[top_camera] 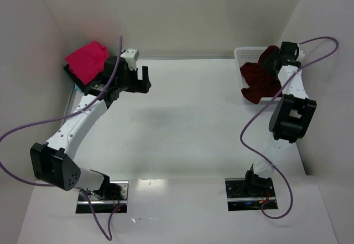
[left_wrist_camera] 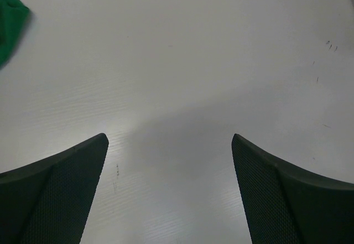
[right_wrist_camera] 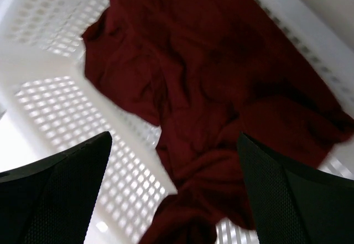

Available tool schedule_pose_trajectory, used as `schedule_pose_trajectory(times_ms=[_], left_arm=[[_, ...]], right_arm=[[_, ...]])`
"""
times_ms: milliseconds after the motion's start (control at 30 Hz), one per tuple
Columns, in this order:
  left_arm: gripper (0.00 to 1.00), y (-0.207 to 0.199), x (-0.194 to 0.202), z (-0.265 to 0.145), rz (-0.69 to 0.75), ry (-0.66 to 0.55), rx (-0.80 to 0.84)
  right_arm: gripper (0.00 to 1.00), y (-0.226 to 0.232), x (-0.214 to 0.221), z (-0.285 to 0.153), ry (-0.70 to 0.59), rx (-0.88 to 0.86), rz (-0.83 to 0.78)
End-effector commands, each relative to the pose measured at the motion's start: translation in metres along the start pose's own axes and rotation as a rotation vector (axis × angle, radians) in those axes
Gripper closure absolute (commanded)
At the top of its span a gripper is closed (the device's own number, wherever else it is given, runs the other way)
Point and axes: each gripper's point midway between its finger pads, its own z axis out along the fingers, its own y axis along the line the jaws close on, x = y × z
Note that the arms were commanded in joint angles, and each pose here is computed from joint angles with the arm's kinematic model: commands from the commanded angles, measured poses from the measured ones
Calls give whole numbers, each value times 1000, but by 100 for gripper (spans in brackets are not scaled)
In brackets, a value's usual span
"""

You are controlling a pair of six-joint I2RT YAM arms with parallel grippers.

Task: Fold and stack the t-shirts
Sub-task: Grab crumpled tshirt from bin with the right arm

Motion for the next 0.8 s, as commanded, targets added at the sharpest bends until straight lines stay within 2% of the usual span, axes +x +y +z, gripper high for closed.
schedule_pose_trajectory(times_ms=[0,500,567,633,767], left_arm=[[0,0,-7,-10,-22,-24,-17],[0,2,19,37,-71,111,-12],[0,2,17,39,-80,111,-13],[0,1,16,38,-80,111,-13],[0,4,16,36,-79,116,-33]], right_arm=[[1,-4,13,37,49,52,-3],[1,-10,47,121,127,128,-93],[6,-10,50,129,118,149,-129],[7,-7,55,133,124,157,-151],[26,1,62,145,128,190,-204]])
